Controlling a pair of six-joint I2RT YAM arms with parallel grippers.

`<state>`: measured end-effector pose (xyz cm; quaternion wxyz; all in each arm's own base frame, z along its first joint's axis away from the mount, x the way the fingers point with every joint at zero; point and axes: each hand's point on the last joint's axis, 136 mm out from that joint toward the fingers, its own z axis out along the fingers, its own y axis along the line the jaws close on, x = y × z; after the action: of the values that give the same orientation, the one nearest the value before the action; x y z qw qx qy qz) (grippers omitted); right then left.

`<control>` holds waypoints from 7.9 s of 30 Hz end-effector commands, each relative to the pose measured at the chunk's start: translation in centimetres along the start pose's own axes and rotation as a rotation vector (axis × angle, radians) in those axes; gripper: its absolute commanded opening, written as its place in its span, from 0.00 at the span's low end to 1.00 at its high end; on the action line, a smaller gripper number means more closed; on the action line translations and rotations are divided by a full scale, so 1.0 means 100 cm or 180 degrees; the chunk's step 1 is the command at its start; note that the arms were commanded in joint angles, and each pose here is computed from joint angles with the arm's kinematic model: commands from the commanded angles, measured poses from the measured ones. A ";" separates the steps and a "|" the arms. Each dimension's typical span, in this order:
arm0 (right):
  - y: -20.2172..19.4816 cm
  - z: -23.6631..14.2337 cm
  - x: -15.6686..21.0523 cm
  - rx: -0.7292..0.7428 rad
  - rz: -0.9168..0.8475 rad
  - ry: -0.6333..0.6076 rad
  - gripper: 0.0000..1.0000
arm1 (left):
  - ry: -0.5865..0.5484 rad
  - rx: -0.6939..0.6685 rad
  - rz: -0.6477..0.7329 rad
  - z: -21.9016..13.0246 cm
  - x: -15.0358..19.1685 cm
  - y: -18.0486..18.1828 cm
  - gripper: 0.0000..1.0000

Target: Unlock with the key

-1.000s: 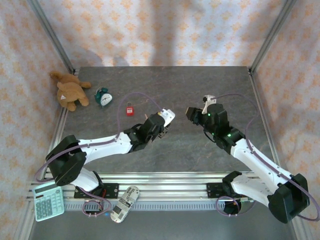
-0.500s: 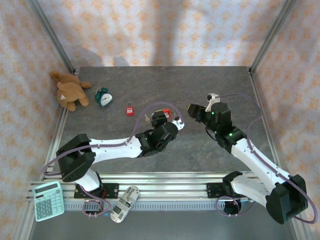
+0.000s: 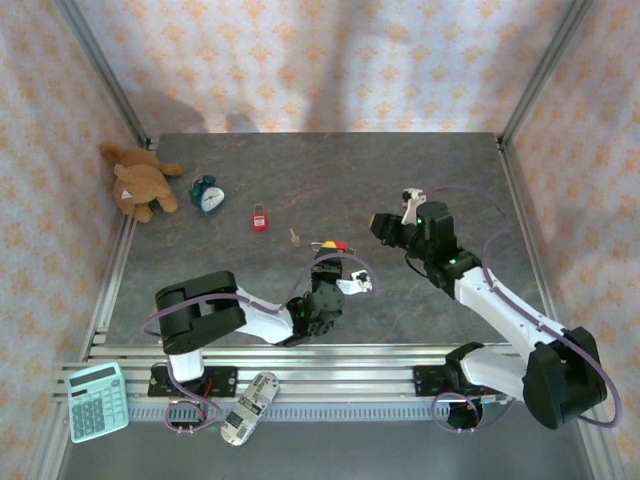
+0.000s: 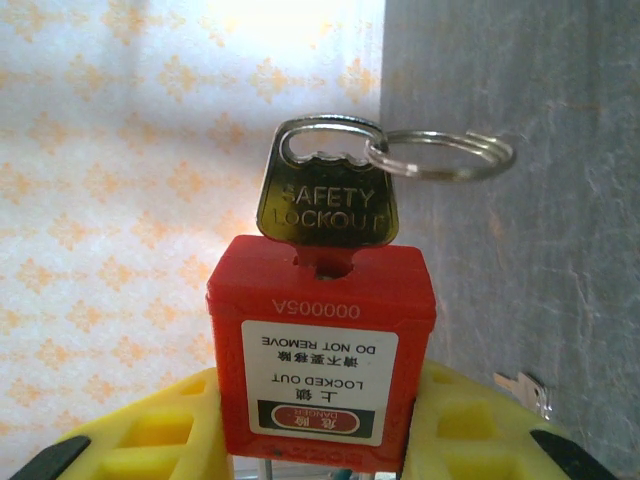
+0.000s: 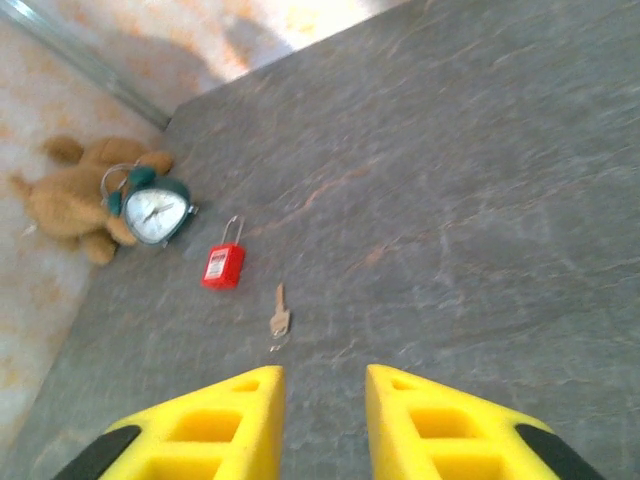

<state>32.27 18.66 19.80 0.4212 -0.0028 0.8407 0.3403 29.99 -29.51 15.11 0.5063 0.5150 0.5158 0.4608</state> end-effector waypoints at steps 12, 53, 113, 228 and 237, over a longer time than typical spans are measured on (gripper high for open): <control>0.035 0.009 0.043 -0.0850 -0.0097 0.0741 0.20 | 0.0106 -0.0265 -0.0152 -0.002 0.001 -0.003 0.22; 0.015 0.021 0.070 -0.0722 0.0218 0.0929 0.21 | 0.0098 -0.0330 -0.0227 -0.001 -0.006 0.012 0.20; 0.026 0.013 0.058 -0.1279 0.2006 0.1316 0.62 | 0.0128 -0.0361 -0.0820 0.021 -0.021 0.004 0.18; 0.019 0.021 0.066 -0.0809 0.1002 0.1286 0.28 | -0.0645 0.3441 -0.1743 -0.009 0.036 -0.007 0.65; 0.021 0.021 0.066 -0.0835 0.0999 0.1292 0.28 | -0.0631 0.3474 -0.1734 -0.010 0.037 -0.008 0.63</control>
<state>28.49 22.96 13.89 0.1582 0.0243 0.8561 0.4914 29.26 -26.55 14.12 0.3217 0.5855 0.7405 -0.0731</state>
